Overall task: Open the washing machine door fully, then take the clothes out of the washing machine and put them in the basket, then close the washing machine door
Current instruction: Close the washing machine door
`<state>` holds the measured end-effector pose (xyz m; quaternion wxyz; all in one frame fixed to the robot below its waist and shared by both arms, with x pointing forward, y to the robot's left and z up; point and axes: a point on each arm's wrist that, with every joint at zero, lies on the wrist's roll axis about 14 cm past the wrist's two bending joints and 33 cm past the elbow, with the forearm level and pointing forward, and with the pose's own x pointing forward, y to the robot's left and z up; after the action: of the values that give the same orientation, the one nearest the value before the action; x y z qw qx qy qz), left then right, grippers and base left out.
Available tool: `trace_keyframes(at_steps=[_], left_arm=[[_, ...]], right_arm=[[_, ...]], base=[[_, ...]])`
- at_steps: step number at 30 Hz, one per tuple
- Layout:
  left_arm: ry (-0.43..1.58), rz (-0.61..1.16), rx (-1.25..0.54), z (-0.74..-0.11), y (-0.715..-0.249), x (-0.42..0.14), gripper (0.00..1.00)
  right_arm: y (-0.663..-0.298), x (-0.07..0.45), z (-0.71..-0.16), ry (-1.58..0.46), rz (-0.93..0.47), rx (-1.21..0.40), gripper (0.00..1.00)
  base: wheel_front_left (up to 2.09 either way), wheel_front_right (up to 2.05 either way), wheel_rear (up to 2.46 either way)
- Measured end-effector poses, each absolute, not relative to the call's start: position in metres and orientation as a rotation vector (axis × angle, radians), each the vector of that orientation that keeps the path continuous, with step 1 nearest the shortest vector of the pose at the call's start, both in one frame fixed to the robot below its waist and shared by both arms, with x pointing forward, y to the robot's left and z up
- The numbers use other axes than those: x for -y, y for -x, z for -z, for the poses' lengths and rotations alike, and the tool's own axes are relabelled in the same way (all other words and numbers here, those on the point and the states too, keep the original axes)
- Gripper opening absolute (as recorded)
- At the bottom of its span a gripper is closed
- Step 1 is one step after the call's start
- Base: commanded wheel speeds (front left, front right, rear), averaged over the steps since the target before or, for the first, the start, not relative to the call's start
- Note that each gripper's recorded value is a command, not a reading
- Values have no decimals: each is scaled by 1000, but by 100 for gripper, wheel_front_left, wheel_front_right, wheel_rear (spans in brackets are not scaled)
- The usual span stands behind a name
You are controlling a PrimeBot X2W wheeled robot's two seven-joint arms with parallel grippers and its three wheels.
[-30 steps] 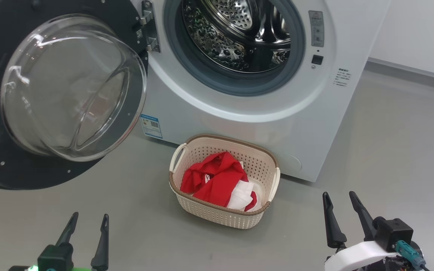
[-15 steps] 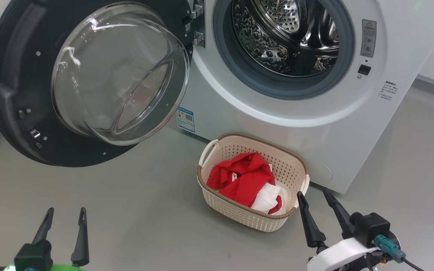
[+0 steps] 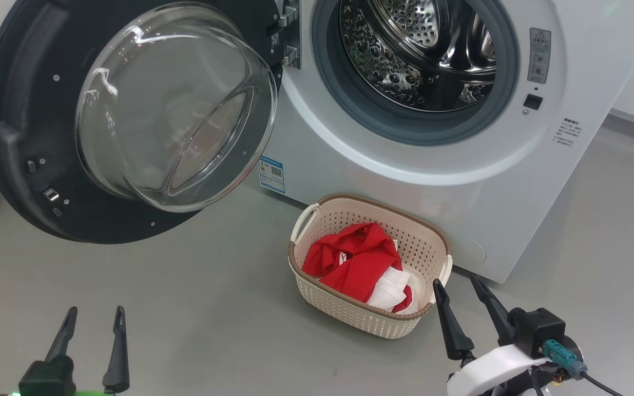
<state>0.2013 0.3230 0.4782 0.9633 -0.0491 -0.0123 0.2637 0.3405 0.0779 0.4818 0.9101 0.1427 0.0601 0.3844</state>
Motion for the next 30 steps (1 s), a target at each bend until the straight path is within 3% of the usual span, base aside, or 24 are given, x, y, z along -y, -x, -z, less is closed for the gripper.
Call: trace_keyframes(at_steps=[30], left_arm=[[111,-525,31,-478,-202,-320,100]], right_arm=[[-343,-75,-482,-299,-777,-126,100]], base=[[0,0,0]])
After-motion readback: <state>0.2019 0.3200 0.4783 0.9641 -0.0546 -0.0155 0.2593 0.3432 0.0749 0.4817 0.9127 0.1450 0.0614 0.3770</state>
